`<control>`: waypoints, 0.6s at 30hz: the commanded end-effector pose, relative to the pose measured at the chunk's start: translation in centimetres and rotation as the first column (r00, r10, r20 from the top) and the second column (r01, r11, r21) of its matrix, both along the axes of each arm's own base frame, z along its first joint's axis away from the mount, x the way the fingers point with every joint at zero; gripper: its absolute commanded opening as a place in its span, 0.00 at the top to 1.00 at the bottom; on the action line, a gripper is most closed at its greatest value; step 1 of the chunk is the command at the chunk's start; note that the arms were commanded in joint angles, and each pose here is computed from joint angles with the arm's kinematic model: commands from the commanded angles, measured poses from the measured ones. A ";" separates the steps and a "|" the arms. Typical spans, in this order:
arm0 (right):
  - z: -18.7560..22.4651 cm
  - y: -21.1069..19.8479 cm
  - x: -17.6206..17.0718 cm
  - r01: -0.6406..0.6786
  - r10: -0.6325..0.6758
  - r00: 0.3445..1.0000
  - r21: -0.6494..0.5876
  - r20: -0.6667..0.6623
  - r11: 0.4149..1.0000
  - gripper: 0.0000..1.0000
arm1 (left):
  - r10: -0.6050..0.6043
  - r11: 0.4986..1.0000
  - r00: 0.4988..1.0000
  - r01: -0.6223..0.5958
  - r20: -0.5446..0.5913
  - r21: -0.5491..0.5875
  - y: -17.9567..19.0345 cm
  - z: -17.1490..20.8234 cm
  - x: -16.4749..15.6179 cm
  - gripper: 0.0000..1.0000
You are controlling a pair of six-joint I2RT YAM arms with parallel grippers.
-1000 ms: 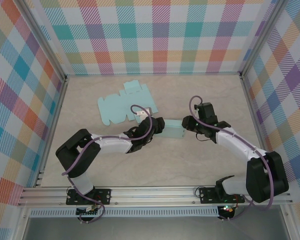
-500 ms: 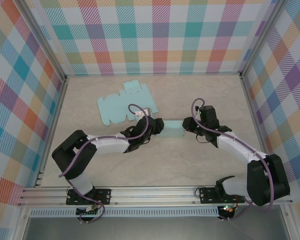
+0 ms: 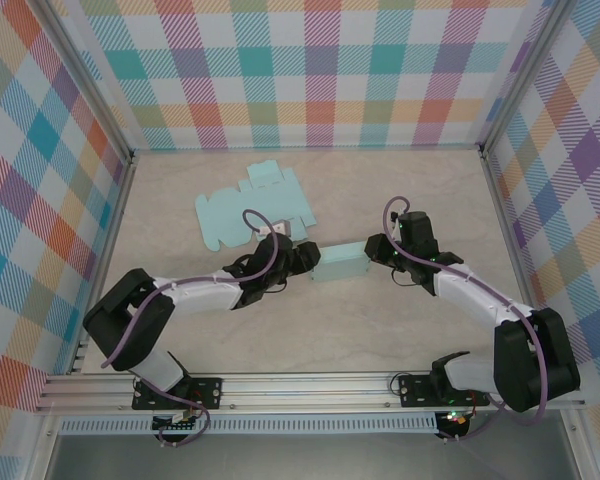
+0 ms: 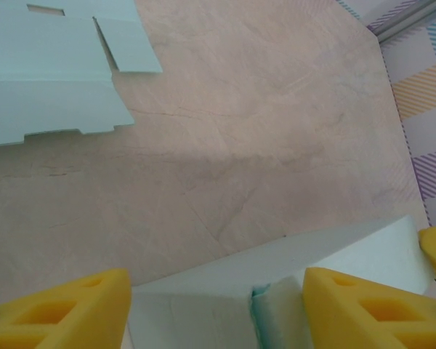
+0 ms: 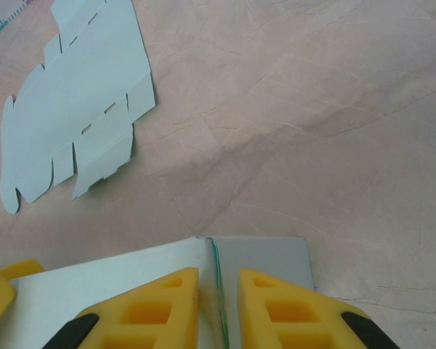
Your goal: Fold the paper box
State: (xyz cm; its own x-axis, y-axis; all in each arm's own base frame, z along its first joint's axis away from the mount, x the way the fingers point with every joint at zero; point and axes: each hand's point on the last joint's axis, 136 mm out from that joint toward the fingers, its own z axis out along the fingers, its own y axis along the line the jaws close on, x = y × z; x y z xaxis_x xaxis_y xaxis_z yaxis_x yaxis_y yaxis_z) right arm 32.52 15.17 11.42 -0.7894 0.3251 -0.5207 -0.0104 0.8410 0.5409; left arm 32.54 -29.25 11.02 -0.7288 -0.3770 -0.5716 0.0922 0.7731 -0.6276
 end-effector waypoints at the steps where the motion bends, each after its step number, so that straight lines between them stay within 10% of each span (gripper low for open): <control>1: -4.5 -2.0 -2.6 0.033 -0.047 0.986 -0.090 -0.160 0.995 0.80 | -0.041 0.999 0.999 0.041 -0.020 0.012 0.4 0.1 -1.0 0.33; 10: -4.5 -2.0 -2.5 0.032 -0.046 0.986 -0.087 -0.160 0.996 0.80 | -0.088 0.996 0.996 0.088 -0.012 -0.007 0.4 1.0 -2.0 0.31; 18: -4.5 -1.9 -2.6 0.027 -0.041 0.986 -0.085 -0.161 0.996 0.81 | -0.066 0.997 0.994 0.070 -0.090 0.043 1.1 -2.7 -2.4 0.57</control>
